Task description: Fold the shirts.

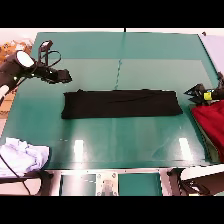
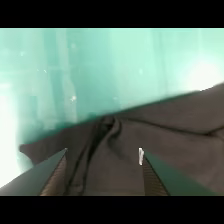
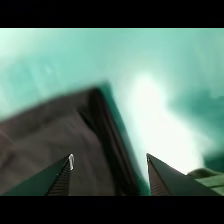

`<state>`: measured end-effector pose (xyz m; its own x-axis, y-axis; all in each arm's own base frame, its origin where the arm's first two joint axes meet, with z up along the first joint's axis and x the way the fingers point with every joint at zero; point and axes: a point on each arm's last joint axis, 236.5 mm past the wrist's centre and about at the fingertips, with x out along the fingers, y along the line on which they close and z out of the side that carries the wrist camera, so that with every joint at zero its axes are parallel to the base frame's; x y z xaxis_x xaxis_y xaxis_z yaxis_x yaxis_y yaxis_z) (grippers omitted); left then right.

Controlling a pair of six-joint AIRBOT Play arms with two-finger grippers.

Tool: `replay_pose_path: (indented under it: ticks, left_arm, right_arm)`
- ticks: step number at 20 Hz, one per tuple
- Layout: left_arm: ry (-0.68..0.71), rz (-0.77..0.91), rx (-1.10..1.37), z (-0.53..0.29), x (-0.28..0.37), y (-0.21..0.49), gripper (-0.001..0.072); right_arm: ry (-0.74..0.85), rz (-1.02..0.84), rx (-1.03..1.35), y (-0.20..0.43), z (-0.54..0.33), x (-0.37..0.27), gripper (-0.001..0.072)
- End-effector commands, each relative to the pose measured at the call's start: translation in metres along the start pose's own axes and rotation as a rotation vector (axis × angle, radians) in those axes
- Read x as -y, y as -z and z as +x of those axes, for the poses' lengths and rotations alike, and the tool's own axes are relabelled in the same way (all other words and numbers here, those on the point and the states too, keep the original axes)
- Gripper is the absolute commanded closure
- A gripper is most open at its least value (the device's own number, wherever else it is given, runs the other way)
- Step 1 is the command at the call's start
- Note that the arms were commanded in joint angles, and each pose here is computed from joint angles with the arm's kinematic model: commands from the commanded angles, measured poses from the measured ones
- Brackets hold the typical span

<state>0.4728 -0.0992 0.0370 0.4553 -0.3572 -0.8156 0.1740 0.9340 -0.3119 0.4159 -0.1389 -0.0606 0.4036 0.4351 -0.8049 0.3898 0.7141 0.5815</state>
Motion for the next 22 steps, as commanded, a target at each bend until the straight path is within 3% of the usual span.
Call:
replay_pose_path:
  ticks: [1,8,9,10,11,12,13,14,15,18,22]
  left_arm:
    - [0.036,-0.030,-0.025,-0.002,0.005,0.004,0.0184]
    - [0.061,-0.055,-0.020,-0.003,0.011,0.003,0.0184]
    - [0.071,-0.061,-0.019,-0.003,0.014,0.002,0.0184]
    - [0.081,-0.067,-0.017,-0.003,0.016,0.002,0.0185]
    - [0.084,-0.069,-0.019,-0.003,0.017,0.002,0.0224]
    - [0.086,-0.067,-0.024,-0.003,0.017,0.004,0.0383]
    - [0.087,-0.066,-0.027,-0.003,0.017,0.004,0.0481]
    - [0.087,-0.068,-0.026,-0.003,0.018,0.004,0.0550]
    - [0.097,-0.073,-0.025,-0.003,0.020,0.004,0.0689]
    - [0.198,-0.116,-0.010,-0.001,0.051,-0.001,0.0685]
    - [0.283,-0.009,-0.088,0.048,0.135,0.031,0.0684]
  right_arm:
    - [-0.098,-0.037,-0.156,0.029,0.028,0.005,0.0160]
    - [-0.230,-0.110,-0.265,0.050,0.071,-0.029,0.0169]
    - [-0.229,-0.124,-0.265,0.048,0.072,-0.033,0.0289]
    - [-0.228,-0.139,-0.256,0.044,0.070,-0.037,0.0489]
    - [-0.230,-0.151,-0.248,0.039,0.067,-0.040,0.0579]
    - [-0.237,-0.169,-0.247,0.035,0.062,-0.044,0.0664]
    - [-0.246,-0.188,-0.250,0.032,0.055,-0.050,0.0689]
    - [-0.257,-0.207,-0.256,0.031,0.047,-0.057,0.0690]
    - [-0.271,-0.220,-0.259,0.029,0.038,-0.066,0.0690]
    - [-0.292,-0.265,-0.229,0.026,0.005,-0.094,0.0690]
    - [-0.370,-0.319,-0.194,0.042,-0.058,-0.153,0.0689]
